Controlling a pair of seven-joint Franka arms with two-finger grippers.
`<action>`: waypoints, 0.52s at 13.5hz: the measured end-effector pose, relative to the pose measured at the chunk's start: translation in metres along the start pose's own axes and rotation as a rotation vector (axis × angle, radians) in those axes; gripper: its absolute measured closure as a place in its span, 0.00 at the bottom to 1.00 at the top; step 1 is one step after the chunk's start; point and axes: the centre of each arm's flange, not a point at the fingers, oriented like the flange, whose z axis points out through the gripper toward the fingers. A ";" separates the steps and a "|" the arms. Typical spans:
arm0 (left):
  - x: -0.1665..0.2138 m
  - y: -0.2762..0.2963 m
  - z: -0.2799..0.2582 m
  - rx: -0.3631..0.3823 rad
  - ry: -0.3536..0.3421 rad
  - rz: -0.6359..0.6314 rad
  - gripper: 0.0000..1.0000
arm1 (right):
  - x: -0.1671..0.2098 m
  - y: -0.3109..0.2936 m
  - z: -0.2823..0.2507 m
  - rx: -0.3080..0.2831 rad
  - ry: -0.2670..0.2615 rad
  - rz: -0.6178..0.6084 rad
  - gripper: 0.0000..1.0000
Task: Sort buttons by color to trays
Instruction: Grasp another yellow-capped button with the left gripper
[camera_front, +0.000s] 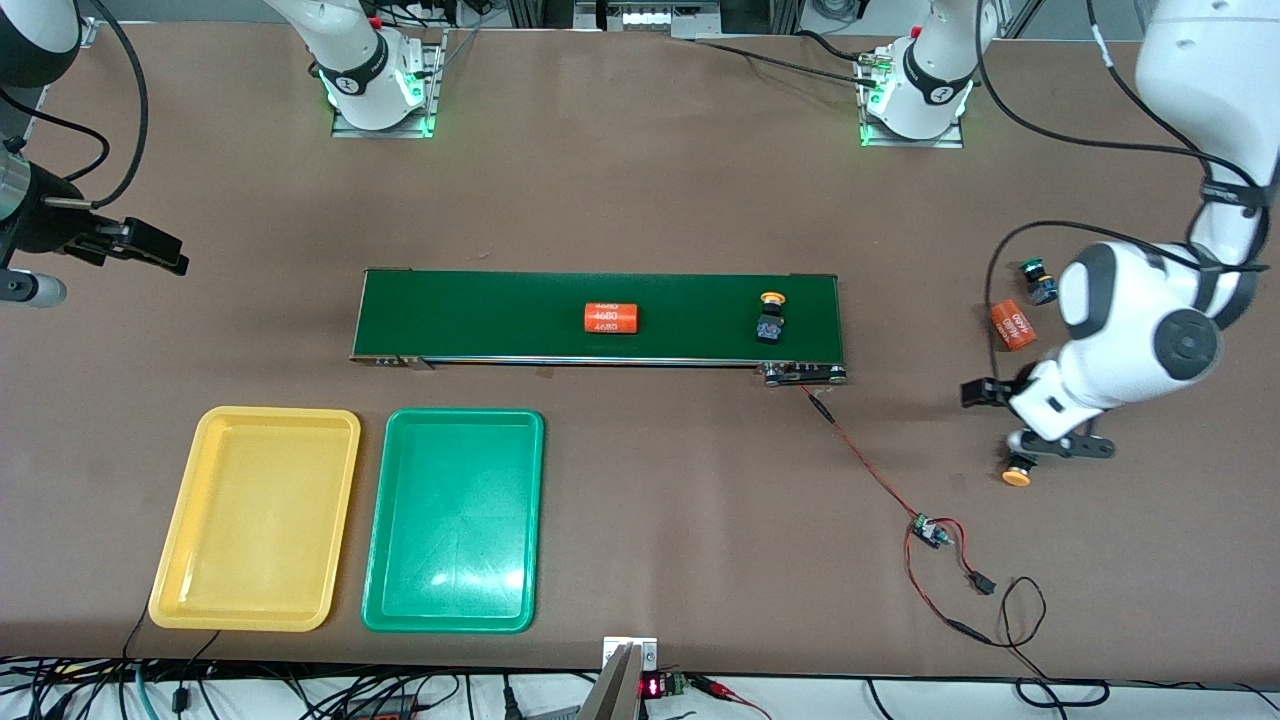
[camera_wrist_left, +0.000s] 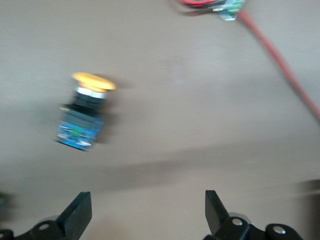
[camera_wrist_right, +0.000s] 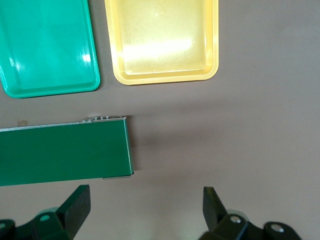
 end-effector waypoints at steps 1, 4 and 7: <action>0.001 -0.028 0.008 -0.011 0.002 0.051 0.00 | 0.000 0.000 0.000 0.000 0.000 0.000 0.00; 0.011 -0.075 0.029 -0.036 0.020 0.158 0.00 | 0.000 0.001 0.000 0.000 0.000 0.001 0.00; 0.020 -0.062 0.041 -0.056 0.017 0.188 0.00 | 0.000 0.001 0.000 0.000 -0.001 0.001 0.00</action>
